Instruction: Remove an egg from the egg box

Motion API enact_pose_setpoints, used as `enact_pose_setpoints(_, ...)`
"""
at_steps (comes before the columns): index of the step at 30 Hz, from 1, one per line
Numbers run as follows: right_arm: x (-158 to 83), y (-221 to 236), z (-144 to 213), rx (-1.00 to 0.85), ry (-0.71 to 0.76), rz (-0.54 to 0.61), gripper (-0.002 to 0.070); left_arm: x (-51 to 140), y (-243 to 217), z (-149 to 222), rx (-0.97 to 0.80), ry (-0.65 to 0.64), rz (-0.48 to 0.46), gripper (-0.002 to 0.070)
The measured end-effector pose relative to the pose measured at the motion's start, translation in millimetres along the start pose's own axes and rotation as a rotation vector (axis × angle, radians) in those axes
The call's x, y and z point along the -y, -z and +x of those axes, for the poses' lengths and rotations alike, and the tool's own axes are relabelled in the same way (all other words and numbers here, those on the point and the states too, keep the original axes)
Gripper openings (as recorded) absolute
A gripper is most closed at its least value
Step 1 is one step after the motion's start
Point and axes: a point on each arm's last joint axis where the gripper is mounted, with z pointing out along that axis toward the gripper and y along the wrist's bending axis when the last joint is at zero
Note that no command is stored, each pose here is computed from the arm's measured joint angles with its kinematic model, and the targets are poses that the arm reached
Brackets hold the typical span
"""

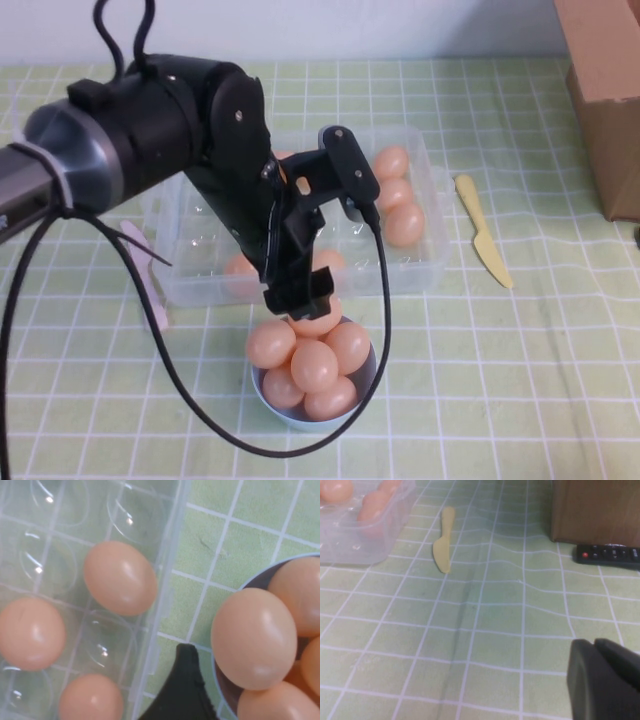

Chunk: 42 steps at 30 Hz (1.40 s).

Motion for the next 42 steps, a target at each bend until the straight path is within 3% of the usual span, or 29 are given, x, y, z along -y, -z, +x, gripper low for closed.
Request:
enact_pose_setpoints(3,0,0,0,0.000,0.000,0.000,-0.0017,2.0,14,0,0.028,-0.005,-0.022,0.0531)
enact_pose_setpoints(6,0,0,0,0.000,0.000,0.000,-0.0017,6.6,41,0,0.080,0.025,-0.062,0.0477)
enact_pose_setpoints(9,0,0,0,0.000,0.000,0.000,-0.0017,16.5,68,7,0.152,0.097,-0.106,0.0347)
enact_pose_setpoints(13,0,0,0,0.000,0.000,0.000,-0.0017,37.7,97,28,0.257,0.118,-0.178,0.0101)
enact_pose_setpoints(16,0,0,0,0.000,0.000,0.000,-0.0017,55.1,109,47,0.322,0.123,-0.223,0.0027)
enact_pose_setpoints(29,0,0,0,0.000,0.000,0.000,-0.0017,123.9,143,122,0.747,0.271,-0.353,-0.0001)
enact_pose_setpoints(34,0,0,0,0.000,0.000,0.000,-0.0017,136.0,134,137,0.797,0.342,-0.326,-0.0001)
enact_pose_setpoints(42,0,0,0,0.000,0.000,0.000,-0.0017,137.9,133,138,0.804,0.369,-0.302,-0.0002)
